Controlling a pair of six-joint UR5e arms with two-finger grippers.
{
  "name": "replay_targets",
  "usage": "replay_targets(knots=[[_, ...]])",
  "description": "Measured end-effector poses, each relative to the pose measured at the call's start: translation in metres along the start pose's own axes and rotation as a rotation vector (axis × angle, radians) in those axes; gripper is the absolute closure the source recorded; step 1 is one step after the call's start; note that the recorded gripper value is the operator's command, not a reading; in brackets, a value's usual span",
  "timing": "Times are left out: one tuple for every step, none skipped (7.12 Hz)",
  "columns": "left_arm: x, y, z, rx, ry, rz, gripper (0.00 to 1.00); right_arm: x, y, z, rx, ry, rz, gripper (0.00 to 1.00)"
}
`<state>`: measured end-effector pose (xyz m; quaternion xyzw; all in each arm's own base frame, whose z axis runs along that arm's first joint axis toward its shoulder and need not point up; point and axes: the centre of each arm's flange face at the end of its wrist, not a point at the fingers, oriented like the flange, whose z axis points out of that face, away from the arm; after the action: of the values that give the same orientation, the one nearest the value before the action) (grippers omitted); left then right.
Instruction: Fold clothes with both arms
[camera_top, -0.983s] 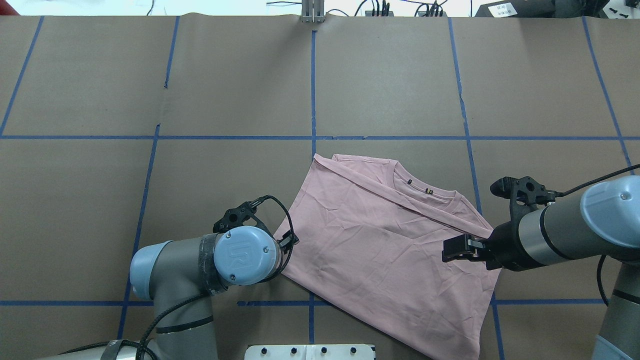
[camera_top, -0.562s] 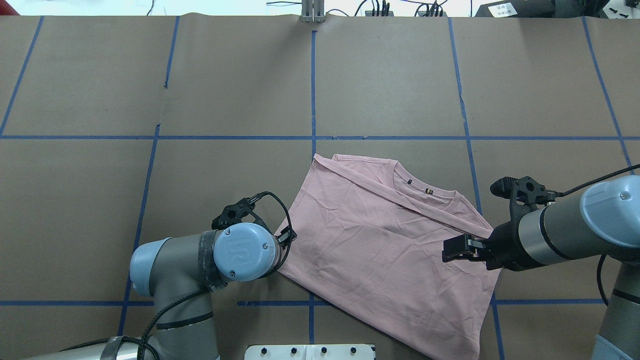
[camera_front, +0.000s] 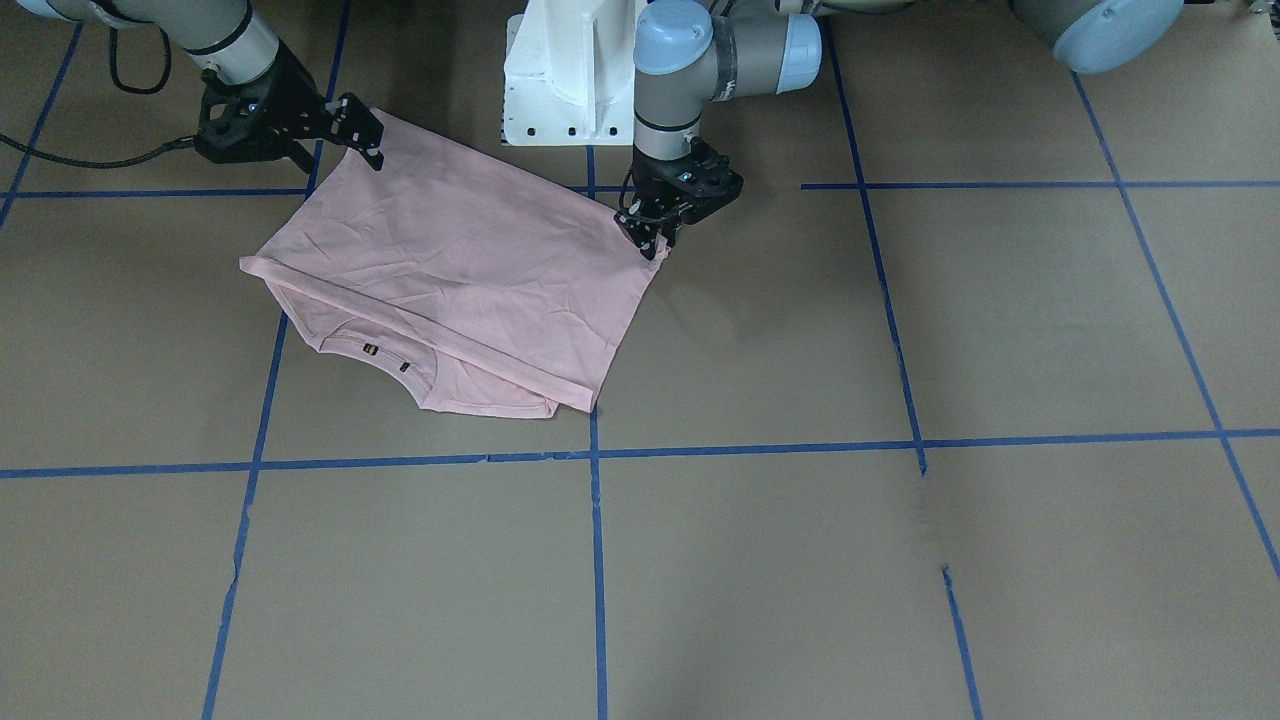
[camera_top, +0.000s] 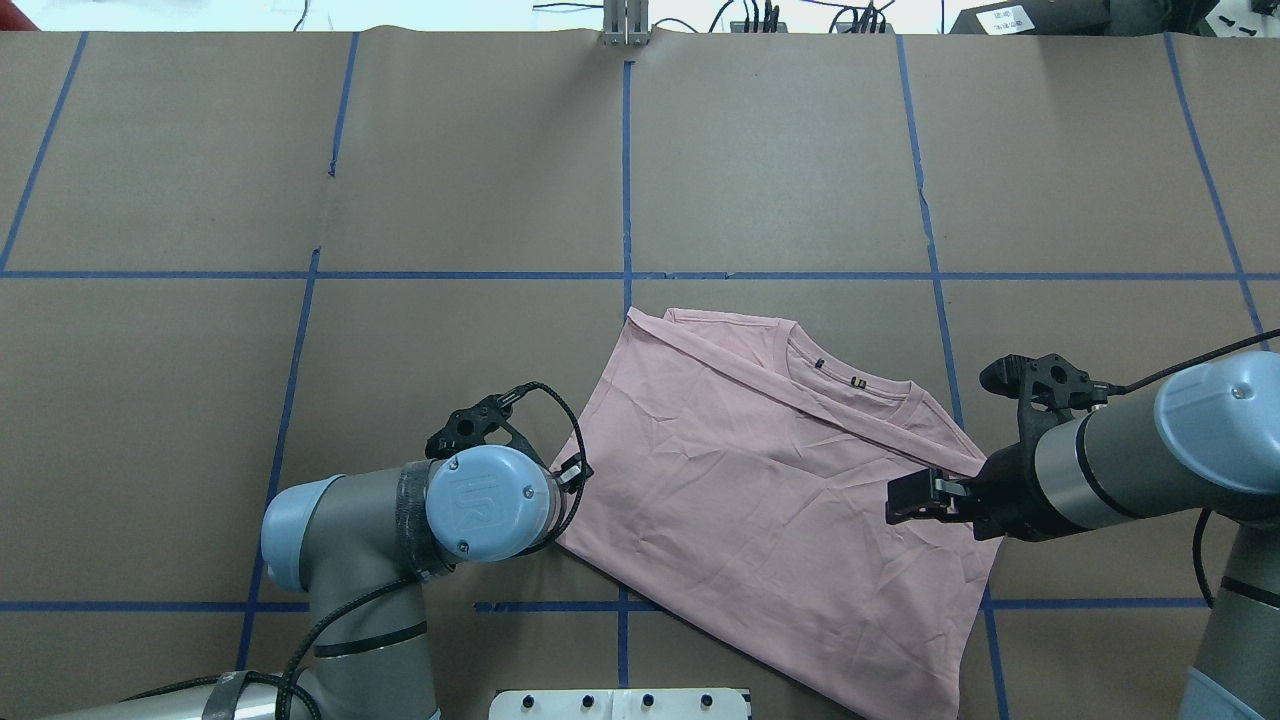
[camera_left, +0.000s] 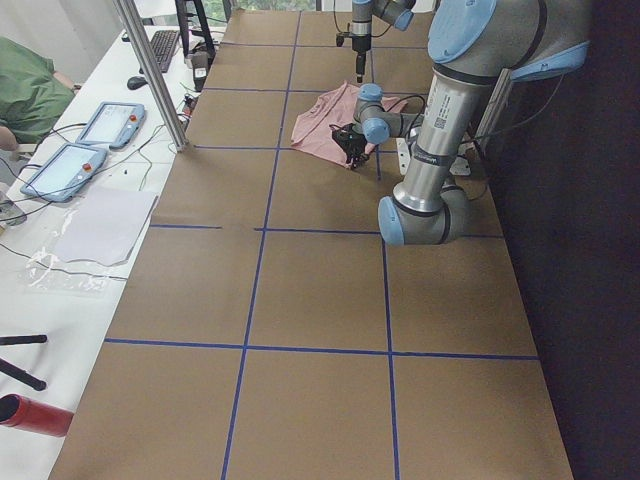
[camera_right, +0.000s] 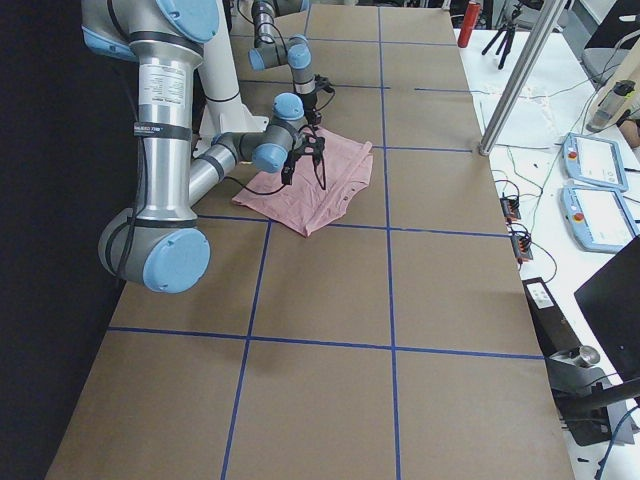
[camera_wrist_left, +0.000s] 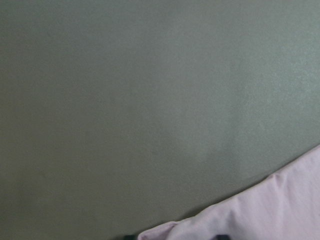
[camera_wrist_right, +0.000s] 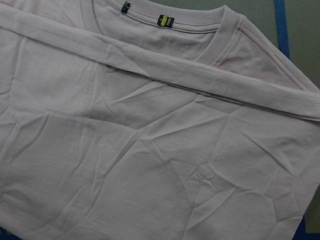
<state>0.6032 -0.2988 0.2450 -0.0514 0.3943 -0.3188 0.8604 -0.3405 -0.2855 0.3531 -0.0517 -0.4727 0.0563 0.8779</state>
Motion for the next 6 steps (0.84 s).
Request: replay_targets(knots=[[0.001,0.001,-0.002,-0.003,0.003,0.013,1.00,0.001,-0.001,0.001,-0.001,0.002,0.003,0.00],[0.002,0.000,-0.005,-0.004,0.009,0.019,1.00,0.001,-0.002,0.002,-0.001,0.003,0.004,0.00],[0.006,-0.007,-0.010,0.000,0.017,0.014,1.00,0.001,-0.003,0.001,0.000,0.003,0.006,0.00],[0.013,-0.026,-0.016,0.017,0.030,0.005,1.00,0.002,-0.004,0.000,0.003,0.003,0.009,0.00],[0.023,-0.054,-0.024,0.046,0.049,-0.008,1.00,0.003,-0.007,-0.002,0.008,0.001,0.012,0.00],[0.034,-0.085,-0.032,0.079,0.069,-0.030,1.00,0.003,-0.010,-0.005,0.016,-0.002,0.017,0.00]])
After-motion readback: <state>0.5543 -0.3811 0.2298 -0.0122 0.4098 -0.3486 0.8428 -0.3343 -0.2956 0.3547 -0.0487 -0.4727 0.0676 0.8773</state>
